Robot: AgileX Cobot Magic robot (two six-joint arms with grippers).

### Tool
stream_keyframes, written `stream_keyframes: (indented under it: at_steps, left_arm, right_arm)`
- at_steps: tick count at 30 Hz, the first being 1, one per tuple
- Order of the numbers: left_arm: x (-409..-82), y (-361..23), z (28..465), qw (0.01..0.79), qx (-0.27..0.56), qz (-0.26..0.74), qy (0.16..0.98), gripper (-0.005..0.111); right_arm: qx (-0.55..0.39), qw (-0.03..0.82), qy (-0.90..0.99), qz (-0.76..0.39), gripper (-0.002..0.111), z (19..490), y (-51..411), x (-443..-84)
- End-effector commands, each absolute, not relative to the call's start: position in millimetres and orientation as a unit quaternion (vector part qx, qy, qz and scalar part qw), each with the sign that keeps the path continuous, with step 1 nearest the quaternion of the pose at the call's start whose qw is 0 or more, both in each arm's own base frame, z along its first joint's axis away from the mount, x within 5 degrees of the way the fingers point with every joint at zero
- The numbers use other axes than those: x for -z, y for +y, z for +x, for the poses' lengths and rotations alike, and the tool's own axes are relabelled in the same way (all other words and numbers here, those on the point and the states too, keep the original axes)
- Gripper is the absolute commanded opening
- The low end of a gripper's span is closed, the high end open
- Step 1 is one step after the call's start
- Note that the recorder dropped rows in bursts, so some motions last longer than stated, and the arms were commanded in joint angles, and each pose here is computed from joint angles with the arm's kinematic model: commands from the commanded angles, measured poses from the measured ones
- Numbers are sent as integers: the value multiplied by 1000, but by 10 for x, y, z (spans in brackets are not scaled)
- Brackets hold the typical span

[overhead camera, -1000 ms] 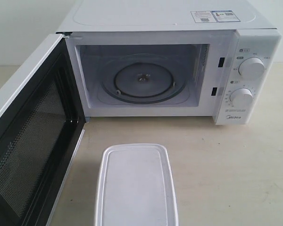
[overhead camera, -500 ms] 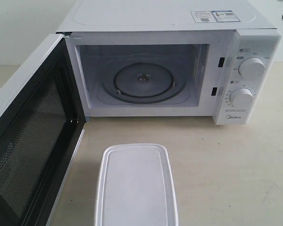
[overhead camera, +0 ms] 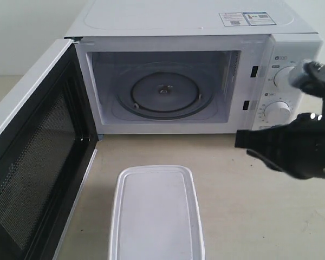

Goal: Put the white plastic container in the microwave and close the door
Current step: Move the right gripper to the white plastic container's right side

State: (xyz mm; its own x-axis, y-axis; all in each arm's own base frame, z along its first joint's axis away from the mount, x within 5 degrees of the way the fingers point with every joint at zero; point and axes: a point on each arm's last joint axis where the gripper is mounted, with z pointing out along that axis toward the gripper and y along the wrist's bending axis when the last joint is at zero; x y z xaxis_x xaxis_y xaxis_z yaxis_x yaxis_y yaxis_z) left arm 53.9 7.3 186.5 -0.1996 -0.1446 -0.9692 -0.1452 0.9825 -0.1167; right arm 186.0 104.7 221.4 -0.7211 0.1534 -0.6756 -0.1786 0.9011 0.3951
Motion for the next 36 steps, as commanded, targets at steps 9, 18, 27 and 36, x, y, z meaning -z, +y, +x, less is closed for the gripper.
stream_keyframes:
  at_steps: [9,18,27,36]
  left_arm:
    - [-1856,68,539,626,2,-91,774,4]
    - [-1856,68,539,626,2,-91,774,4]
    - [-1856,68,539,626,2,-91,774,4]
    - [-1856,68,539,626,2,-91,774,4]
  right_arm:
    - [-294,321,894,104,0,1669,1211,-1930]
    - [-431,303,845,89,0,1514,1184,-1833]
    - [-521,276,805,61,0,1562,1018,-1949]
    - [-544,141,827,1,40,1723,956,-1429]
